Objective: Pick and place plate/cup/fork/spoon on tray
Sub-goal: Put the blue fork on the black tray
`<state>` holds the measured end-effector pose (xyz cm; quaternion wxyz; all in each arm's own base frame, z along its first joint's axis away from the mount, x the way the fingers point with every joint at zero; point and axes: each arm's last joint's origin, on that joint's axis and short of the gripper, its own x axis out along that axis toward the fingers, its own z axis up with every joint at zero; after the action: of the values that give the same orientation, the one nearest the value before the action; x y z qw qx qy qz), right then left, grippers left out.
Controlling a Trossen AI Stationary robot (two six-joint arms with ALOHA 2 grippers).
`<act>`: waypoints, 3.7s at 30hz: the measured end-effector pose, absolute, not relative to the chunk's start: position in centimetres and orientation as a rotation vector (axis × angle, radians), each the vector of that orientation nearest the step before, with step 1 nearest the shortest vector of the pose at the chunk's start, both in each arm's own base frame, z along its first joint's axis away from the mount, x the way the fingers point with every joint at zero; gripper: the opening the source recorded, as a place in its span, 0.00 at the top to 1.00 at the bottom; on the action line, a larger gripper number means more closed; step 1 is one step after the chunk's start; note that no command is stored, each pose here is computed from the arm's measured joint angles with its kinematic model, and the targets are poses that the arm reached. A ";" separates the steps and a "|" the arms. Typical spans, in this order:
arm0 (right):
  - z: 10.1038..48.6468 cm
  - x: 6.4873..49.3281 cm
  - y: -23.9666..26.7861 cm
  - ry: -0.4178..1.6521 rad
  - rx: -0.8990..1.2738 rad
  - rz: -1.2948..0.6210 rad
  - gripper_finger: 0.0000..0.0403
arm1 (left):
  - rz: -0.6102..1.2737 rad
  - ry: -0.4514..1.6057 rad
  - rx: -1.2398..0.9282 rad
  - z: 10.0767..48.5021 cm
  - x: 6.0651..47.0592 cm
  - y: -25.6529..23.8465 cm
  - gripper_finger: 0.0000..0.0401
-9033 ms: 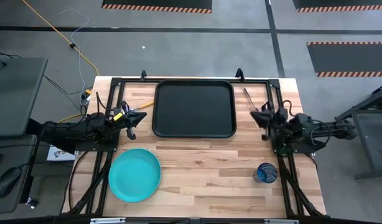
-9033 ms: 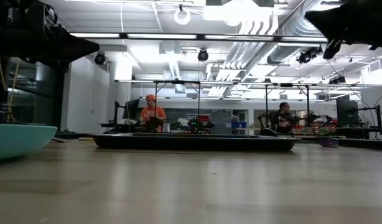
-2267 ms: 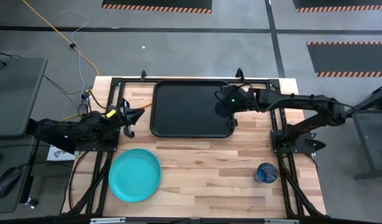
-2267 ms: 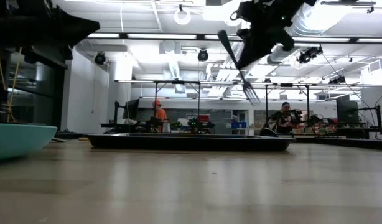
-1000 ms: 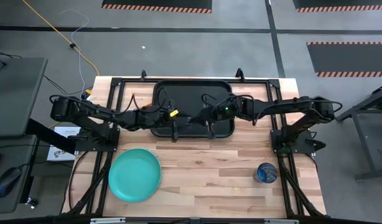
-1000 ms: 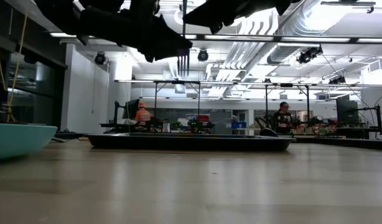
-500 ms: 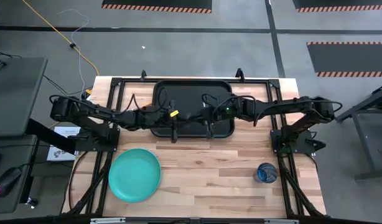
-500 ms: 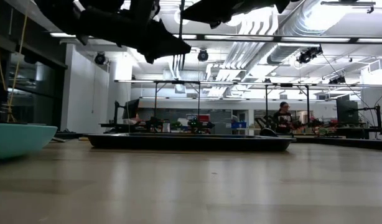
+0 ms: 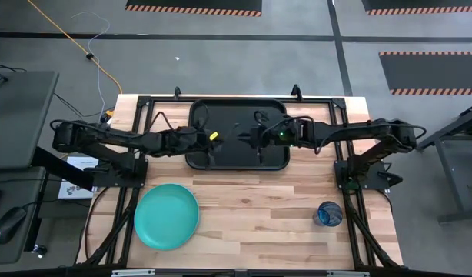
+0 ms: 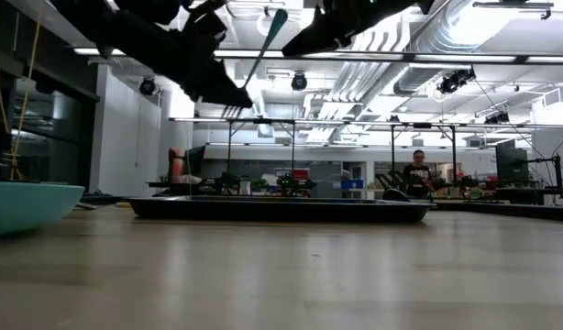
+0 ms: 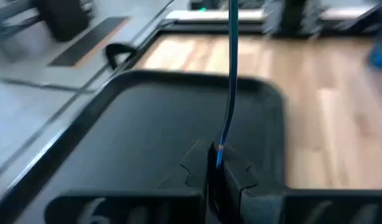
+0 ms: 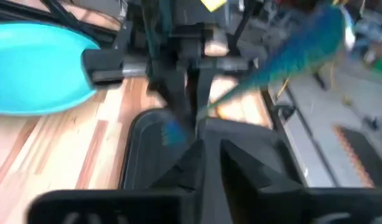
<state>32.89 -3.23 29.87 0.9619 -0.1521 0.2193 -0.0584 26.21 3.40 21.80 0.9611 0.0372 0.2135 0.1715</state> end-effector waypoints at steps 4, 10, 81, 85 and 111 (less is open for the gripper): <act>30.1 32.0 -3.3 0.493 -0.265 -0.143 0.73 | 0.421 0.574 0.099 21.1 25.0 3.6 1.00; 30.1 31.6 -3.5 0.511 -0.247 -0.170 0.49 | 0.379 0.732 0.099 19.5 24.8 3.4 1.00; 26.1 24.0 -5.3 0.941 -0.120 -0.399 1.00 | 0.154 0.324 0.140 24.8 25.9 1.5 0.71; 26.0 21.7 -4.9 0.746 -0.072 -0.438 1.00 | 0.170 0.144 0.132 25.3 23.0 1.5 0.71; 16.6 19.8 -5.4 -0.057 0.358 -0.817 1.00 | 0.272 -0.124 0.103 24.0 21.4 2.9 0.71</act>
<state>19.82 -5.44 16.64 0.9018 0.1732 -0.0274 -0.3951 21.43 2.89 23.99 0.9876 0.0511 -0.0616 0.1352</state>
